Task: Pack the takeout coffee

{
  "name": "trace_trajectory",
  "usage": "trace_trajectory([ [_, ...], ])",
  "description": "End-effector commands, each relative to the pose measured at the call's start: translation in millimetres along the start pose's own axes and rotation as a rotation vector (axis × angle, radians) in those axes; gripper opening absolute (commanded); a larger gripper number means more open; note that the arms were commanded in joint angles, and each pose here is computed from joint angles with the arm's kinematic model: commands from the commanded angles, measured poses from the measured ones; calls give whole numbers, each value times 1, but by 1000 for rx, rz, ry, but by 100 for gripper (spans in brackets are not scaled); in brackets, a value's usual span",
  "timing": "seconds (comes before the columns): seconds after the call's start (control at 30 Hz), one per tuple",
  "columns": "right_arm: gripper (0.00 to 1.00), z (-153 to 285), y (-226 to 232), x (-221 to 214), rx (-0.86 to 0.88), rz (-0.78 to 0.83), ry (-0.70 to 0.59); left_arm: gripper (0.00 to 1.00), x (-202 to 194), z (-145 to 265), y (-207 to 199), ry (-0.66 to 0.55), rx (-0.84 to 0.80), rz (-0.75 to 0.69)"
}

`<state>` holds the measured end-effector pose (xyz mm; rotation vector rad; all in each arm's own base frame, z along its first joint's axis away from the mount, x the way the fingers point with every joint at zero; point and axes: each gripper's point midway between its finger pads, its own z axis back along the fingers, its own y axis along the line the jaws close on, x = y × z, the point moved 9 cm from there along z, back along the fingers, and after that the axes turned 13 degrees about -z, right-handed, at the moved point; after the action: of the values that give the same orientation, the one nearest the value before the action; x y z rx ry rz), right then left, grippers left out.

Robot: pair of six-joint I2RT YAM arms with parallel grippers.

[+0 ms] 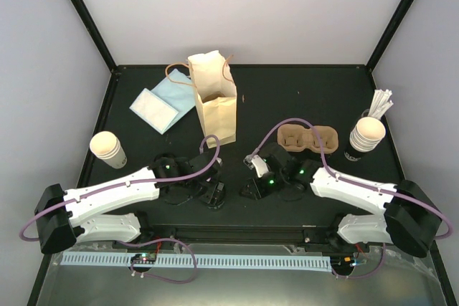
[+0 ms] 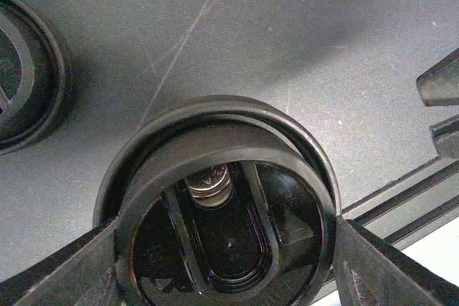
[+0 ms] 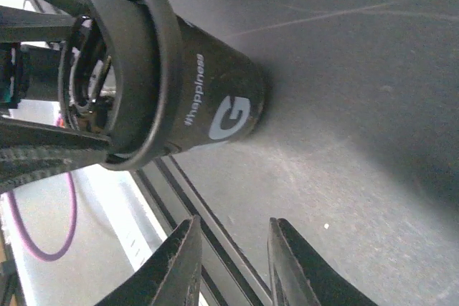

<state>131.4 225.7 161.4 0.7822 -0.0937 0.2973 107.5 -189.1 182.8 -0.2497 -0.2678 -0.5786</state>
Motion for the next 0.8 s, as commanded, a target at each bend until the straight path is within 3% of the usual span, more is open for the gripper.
trace_trajectory([
  [0.0, 30, -7, 10, 6, 117, 1, 12, 79, -41, -20, 13, 281, 86, 30],
  [0.33, 32, -7, 12, 9, 120, 18, -1, 91, -8, 17, 3, 159, 91, -18],
  [0.57, 32, -6, 13, 11, 113, 25, -11, 74, 1, 27, -2, 123, 78, -40],
  [0.77, 32, -5, 15, 12, 117, 47, -14, 73, 5, 32, -2, 109, 92, -47],
])
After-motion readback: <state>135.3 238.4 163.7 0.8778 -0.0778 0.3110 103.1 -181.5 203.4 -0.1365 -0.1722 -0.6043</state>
